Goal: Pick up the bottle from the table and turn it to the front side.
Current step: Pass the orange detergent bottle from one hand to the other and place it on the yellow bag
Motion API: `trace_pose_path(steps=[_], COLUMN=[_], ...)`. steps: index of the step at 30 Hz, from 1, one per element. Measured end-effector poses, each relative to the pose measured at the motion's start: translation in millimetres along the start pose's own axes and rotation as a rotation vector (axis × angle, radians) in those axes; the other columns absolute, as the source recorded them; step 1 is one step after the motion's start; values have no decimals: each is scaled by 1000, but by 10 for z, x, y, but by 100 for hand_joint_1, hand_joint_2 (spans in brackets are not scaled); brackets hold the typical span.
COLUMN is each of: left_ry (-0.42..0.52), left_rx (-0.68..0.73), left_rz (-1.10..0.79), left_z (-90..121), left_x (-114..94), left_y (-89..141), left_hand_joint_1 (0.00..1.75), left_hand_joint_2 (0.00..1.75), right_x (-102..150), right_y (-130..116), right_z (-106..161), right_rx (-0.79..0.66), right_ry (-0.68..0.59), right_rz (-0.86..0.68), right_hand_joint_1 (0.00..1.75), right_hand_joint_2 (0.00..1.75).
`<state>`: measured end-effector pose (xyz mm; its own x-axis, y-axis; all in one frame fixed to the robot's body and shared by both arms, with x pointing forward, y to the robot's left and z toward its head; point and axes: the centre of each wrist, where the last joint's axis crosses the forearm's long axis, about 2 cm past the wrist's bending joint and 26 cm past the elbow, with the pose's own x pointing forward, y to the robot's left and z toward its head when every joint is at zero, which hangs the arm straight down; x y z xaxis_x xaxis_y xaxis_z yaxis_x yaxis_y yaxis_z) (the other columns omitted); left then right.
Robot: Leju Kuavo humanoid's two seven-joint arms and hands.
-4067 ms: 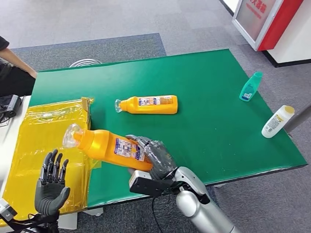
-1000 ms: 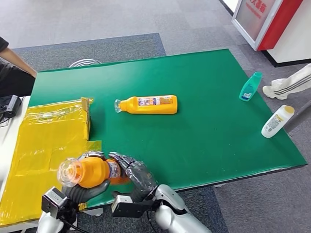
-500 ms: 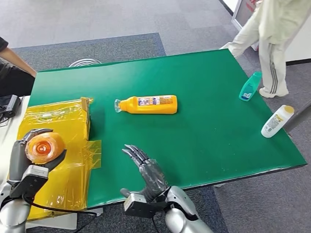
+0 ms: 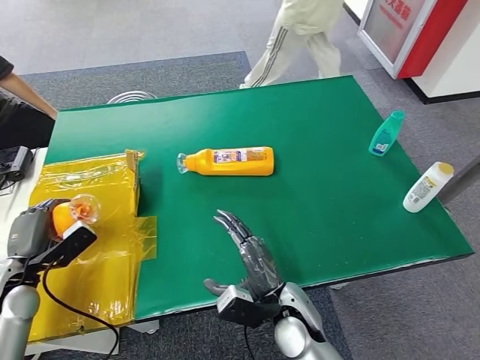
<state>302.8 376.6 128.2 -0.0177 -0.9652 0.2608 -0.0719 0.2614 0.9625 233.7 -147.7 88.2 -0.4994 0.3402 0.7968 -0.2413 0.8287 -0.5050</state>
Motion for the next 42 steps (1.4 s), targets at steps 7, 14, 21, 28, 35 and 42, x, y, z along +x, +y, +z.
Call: trace_pose_path(steps=[7, 14, 21, 28, 35, 42], left_ry=[-53, -139, -166, -161, -38, 72], left_rx=[-81, -269, -305, -437, -534, -484], left_rz=[-4, 104, 81, 13, -27, 109], left_z=[-229, -243, -257, -289, -173, -57], left_x=[272, 476, 490, 427, 206, -17], left_y=[-106, -280, -307, -268, -311, -309], left_hand_joint_1=[175, 175, 175, 72, 0, 0], left_hand_joint_2=[175, 175, 175, 175, 131, 0], right_x=[-4, -23, -32, -40, -53, -64], right_y=[10, 7, -2, -4, -2, 3], right_z=[48, 83, 89, 92, 102, 110], right_rx=[3, 0, -4, -5, -6, -10], right_ry=[14, 18, 20, 21, 28, 34], right_rz=[-14, -37, -39, -43, -45, -50], right_hand_joint_1=[0, 0, 0, 0, 0, 0], right_hand_joint_2=[175, 175, 175, 175, 175, 175])
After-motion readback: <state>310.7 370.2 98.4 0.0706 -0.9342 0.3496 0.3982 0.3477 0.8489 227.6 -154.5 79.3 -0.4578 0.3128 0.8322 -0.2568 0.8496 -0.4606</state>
